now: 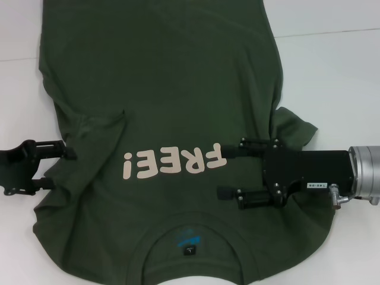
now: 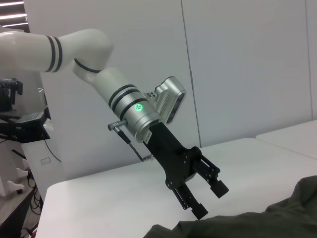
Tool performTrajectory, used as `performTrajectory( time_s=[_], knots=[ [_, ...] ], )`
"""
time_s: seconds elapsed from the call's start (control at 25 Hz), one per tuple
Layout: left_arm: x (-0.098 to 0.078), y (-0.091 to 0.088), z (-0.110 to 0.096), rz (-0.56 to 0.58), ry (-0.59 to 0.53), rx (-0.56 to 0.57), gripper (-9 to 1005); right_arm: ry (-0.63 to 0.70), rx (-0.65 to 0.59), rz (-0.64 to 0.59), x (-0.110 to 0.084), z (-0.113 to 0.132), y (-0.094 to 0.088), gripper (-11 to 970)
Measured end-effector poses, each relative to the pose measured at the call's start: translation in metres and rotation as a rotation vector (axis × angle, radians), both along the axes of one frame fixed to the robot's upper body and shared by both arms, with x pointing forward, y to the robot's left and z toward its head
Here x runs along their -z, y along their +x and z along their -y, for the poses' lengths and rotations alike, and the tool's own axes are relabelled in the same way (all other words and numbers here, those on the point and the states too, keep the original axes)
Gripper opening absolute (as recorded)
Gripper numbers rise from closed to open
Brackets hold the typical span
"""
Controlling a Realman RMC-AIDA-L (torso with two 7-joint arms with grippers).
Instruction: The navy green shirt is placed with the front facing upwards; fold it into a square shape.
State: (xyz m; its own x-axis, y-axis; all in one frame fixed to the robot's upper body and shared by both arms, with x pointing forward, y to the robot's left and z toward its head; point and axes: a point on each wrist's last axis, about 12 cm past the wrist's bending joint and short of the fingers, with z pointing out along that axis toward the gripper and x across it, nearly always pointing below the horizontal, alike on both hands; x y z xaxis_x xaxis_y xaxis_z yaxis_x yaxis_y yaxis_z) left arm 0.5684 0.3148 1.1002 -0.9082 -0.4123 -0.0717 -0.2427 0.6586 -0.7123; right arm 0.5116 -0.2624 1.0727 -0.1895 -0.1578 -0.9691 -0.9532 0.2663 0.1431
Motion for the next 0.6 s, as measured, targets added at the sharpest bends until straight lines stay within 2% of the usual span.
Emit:
performTrajectory(
  time_s=[0.6],
  knots=[
    [0.0065,0.0046,0.0014,-0.024,0.025,-0.031,873,-0.001,0.004,-0.001,0.0004,0.0010,-0.0003,856]
  ],
)
